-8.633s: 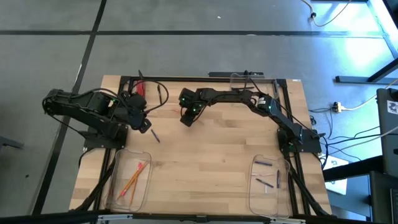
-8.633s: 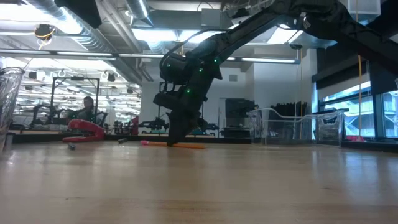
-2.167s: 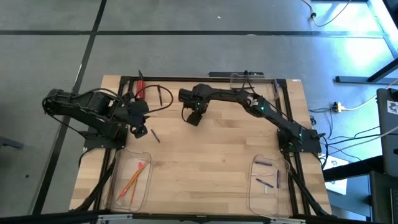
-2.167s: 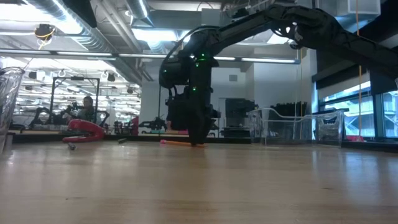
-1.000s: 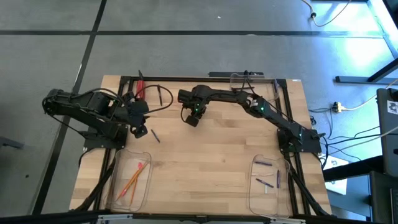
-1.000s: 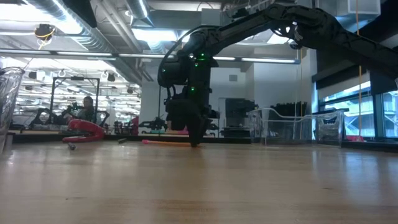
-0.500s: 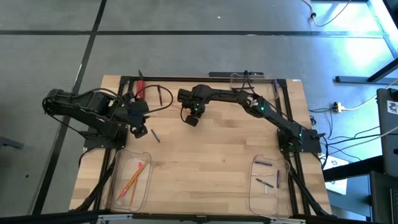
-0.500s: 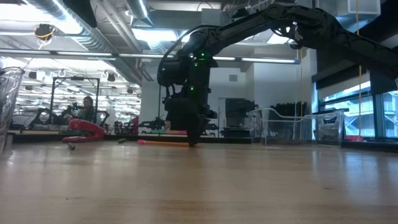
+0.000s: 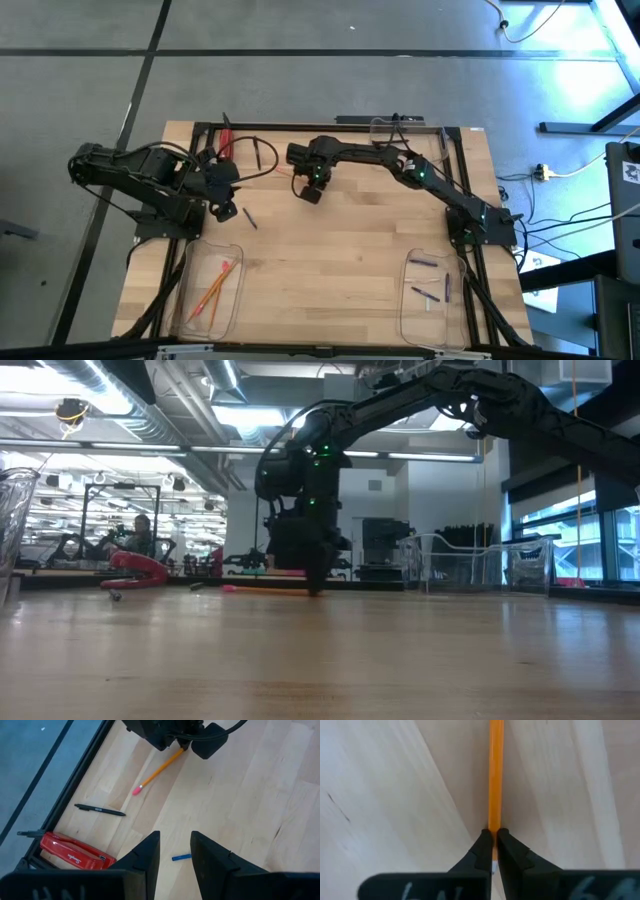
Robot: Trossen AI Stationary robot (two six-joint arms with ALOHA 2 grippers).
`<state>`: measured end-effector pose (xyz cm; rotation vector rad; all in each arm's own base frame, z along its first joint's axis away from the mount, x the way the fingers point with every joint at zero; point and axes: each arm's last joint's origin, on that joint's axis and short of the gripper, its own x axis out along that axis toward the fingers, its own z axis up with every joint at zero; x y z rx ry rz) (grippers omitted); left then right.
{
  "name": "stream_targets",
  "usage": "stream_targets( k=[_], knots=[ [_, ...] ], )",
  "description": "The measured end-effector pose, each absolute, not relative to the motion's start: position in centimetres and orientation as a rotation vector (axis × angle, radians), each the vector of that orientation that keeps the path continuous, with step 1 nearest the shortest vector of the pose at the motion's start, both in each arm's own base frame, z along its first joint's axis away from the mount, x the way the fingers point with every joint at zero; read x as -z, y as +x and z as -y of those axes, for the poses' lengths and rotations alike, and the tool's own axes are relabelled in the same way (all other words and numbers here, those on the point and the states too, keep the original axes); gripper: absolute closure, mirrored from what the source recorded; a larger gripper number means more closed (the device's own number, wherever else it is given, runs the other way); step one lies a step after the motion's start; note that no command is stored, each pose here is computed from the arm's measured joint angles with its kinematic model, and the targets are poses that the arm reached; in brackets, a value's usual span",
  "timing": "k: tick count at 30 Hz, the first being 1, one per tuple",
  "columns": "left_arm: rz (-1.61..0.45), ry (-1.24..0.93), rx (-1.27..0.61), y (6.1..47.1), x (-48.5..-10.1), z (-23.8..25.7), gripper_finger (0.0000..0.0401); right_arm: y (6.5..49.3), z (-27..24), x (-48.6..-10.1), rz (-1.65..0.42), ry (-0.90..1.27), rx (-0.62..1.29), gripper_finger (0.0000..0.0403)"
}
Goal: Sort crayons/erasers/pens/pencils in bins
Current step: Put the yellow pencil into the bottom left transparent bin
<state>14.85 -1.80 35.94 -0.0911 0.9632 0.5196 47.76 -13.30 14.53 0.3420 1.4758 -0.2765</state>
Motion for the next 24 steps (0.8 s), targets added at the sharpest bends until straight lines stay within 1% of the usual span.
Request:
stream_targets(
  k=[24],
  knots=[
    [-0.963, -0.092, -0.52, 14.85, -35.95, 1.8, 0.0299, 47.65, 12.96, -14.53, -1.497, 0.335, 0.267, 0.0387]
  ],
)
